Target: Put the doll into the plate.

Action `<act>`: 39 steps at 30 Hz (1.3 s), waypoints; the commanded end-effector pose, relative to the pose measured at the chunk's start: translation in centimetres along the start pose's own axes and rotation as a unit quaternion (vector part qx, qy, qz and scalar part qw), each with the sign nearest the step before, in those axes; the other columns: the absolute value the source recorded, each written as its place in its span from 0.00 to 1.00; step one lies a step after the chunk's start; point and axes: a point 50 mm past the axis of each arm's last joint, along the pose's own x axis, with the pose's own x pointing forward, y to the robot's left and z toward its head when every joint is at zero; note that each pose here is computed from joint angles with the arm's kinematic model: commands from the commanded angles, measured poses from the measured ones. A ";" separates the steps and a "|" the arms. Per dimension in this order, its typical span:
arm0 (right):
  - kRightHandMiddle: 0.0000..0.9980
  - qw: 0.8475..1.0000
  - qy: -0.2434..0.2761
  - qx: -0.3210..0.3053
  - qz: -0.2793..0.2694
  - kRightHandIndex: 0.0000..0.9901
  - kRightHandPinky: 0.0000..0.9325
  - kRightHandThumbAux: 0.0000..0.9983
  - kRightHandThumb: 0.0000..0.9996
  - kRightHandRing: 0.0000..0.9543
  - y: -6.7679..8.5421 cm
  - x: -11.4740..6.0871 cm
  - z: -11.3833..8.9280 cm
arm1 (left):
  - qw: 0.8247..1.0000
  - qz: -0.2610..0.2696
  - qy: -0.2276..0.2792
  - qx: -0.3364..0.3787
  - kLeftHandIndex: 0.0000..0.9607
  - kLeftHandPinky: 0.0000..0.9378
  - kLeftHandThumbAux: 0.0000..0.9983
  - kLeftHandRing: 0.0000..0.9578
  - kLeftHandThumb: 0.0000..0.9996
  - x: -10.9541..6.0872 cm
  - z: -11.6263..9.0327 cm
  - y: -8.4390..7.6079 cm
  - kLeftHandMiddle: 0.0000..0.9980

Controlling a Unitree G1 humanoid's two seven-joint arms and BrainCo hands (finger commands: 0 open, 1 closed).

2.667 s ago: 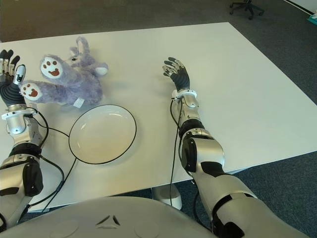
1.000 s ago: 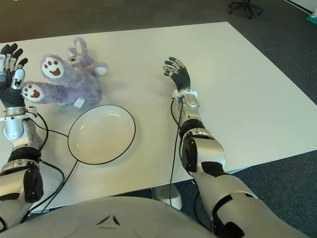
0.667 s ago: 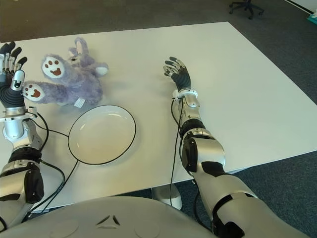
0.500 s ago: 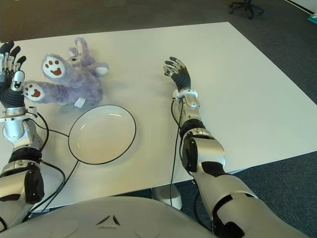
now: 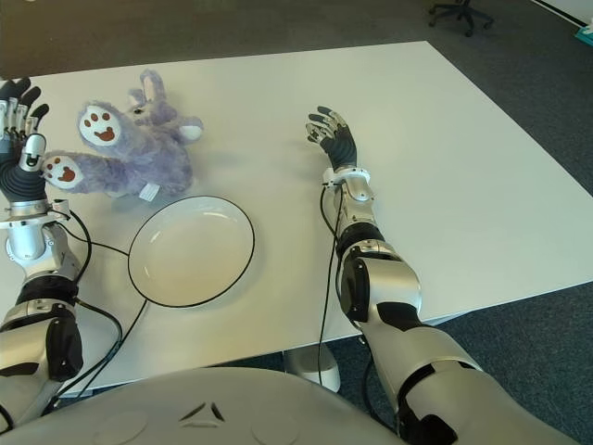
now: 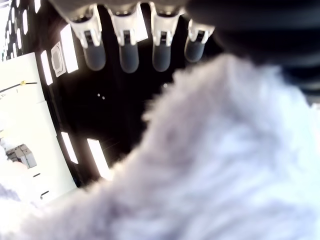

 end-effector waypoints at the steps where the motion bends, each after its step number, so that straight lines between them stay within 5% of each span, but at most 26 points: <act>1: 0.26 0.999 0.043 0.023 -0.010 0.18 0.33 0.81 0.47 0.29 -0.5 -1.1 -2.1 | 0.955 -0.023 0.293 -0.036 0.00 0.12 0.38 0.10 0.15 -17.4 -3.2 -4.4 0.10; 31: 0.27 0.999 0.039 0.017 -0.008 0.17 0.33 0.79 0.48 0.30 -0.6 -1.0 -1.8 | 0.967 -0.113 0.226 0.009 0.00 0.06 0.24 0.04 0.25 -17.4 -1.7 -4.7 0.04; 39: 0.26 0.999 0.036 0.015 -0.008 0.17 0.33 0.80 0.46 0.29 -0.5 -1.0 -1.8 | 0.966 -0.126 0.222 0.025 0.00 0.06 0.20 0.02 0.34 -17.4 -1.5 -4.6 0.02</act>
